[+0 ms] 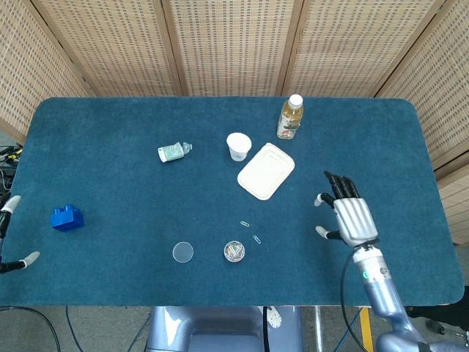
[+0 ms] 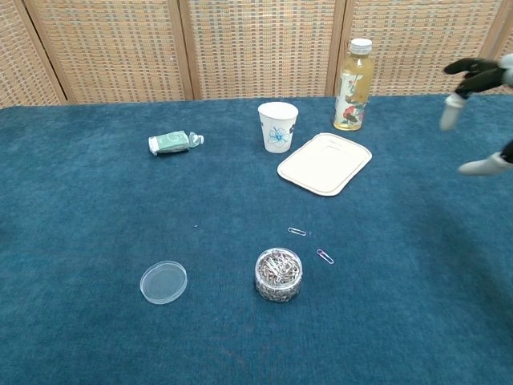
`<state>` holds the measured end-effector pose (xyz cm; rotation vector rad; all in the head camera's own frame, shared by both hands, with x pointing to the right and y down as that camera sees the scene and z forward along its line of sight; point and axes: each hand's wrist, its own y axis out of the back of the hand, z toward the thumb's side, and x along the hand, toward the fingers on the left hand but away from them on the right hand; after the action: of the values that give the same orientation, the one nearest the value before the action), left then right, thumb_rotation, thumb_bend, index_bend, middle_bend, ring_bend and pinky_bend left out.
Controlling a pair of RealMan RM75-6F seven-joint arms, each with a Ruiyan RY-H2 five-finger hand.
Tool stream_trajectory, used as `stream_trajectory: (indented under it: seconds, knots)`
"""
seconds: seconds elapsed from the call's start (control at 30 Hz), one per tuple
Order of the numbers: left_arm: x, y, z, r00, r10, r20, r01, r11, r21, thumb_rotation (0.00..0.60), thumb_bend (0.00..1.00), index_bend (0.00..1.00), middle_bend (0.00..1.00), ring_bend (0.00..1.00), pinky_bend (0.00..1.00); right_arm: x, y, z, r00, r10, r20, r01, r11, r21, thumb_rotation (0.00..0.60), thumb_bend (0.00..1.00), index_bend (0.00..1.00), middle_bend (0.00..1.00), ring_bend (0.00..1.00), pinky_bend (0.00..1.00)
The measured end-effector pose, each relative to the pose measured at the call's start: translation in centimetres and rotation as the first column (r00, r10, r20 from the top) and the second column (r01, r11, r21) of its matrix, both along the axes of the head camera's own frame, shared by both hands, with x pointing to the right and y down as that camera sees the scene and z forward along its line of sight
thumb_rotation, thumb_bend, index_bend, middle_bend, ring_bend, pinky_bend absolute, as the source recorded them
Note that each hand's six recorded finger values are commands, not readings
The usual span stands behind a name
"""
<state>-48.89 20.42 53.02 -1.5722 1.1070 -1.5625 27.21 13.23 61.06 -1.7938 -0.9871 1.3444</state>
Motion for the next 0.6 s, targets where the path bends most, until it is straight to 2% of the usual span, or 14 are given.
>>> stream_trajectory:
  seconds: [0.1, 0.27, 0.4, 0.6]
  knots:
    - [-0.2, -0.2, 0.2, 1.000, -0.004, 0.002, 0.004, 1.000, -0.004, 0.600, 0.00, 0.00, 0.00, 0.00, 0.00, -3.2, -0.6, 1.7, 1.000, -0.016, -0.011, 0.016, 0.999, -0.048, 0.600, 0.17, 0.47, 0.00, 0.00, 0.00]
    - [-0.2, -0.3, 0.4, 1.000, -0.003, 0.000, 0.003, 1.000, -0.006, 0.600, 0.00, 0.00, 0.00, 0.00, 0.00, -8.2, -0.5, 4.4, 0.999, -0.022, 0.023, 0.024, 0.991, -0.130, 0.600, 0.26, 0.48, 0.00, 0.00, 0.00]
    - [-0.3, -0.4, 0.5, 1.000, -0.010, -0.001, 0.010, 1.000, -0.011, 0.600, 0.00, 0.00, 0.00, 0.00, 0.00, -10.2, -0.2, 6.2, 1.000, -0.013, 0.021, 0.017, 0.987, -0.160, 0.600, 0.31, 0.49, 0.00, 0.00, 0.00]
    - [-0.3, -0.5, 0.6, 1.000, -0.010, 0.000, 0.010, 1.000, -0.011, 0.600, 0.00, 0.00, 0.00, 0.00, 0.00, -12.0, 0.6, 8.1, 1.000, -0.017, 0.010, 0.019, 0.982, -0.190, 0.600, 0.32, 0.50, 0.00, 0.00, 0.00]
